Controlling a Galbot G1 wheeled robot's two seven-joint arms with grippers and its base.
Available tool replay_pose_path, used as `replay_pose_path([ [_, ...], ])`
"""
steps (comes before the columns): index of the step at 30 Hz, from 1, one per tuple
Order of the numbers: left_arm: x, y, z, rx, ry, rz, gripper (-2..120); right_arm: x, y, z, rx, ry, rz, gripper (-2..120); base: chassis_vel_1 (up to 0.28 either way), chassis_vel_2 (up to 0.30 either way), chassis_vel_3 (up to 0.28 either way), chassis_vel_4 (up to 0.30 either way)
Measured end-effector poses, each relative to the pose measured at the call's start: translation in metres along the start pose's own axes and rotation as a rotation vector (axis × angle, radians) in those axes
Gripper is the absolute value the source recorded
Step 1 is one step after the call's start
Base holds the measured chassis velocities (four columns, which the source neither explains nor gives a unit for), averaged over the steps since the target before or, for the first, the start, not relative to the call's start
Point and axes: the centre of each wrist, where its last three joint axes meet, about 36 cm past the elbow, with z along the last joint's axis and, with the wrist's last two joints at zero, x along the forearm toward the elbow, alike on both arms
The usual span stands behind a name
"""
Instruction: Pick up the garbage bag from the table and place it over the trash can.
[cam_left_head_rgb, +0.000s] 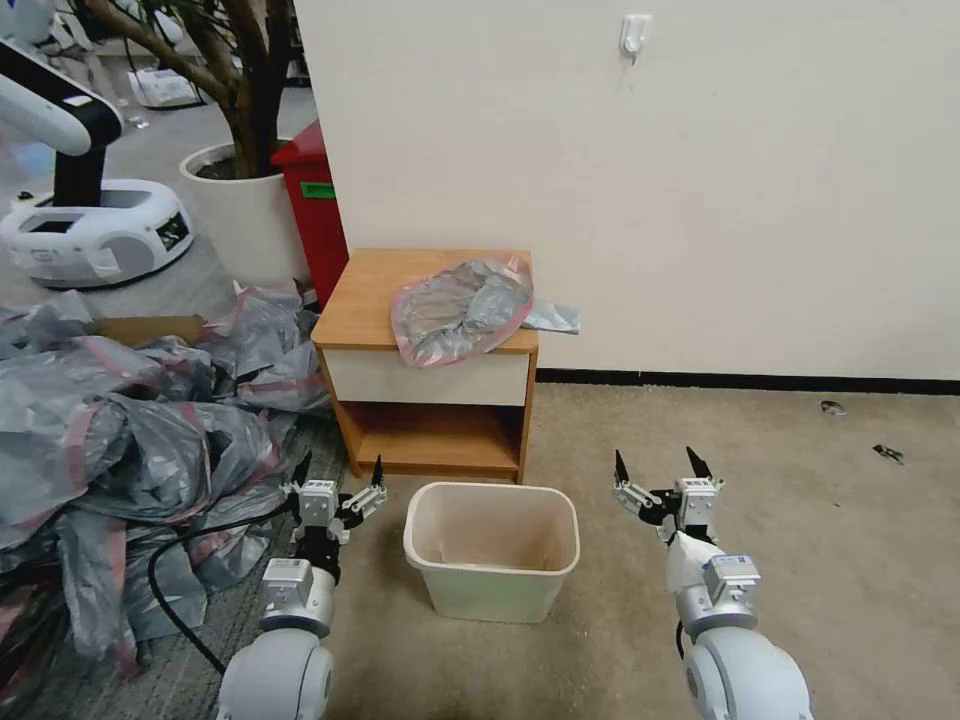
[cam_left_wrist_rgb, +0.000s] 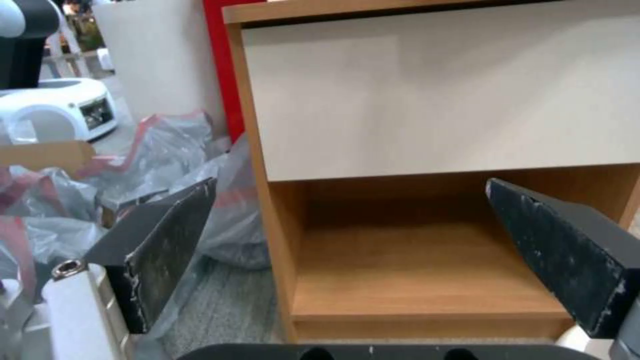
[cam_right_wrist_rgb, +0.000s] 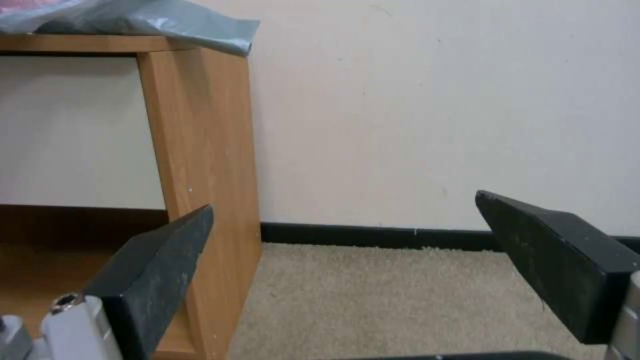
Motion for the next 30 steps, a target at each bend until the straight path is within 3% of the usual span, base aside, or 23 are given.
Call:
replay_pose_path([
  [26,0.0000,0.0000,0.0000,0.000,0.000,0.000,100,0.0000,0.0000,0.0000,0.000,0.000,0.000,100,0.000,0.000,0.000,0.000],
  [30,0.0045,0.0051,-0.0078,0.000,0.001,-0.004,100,0.0022,0.0004,-0.0042,-0.004,-0.002,0.004,100,0.000,0.000,0.000,0.000],
])
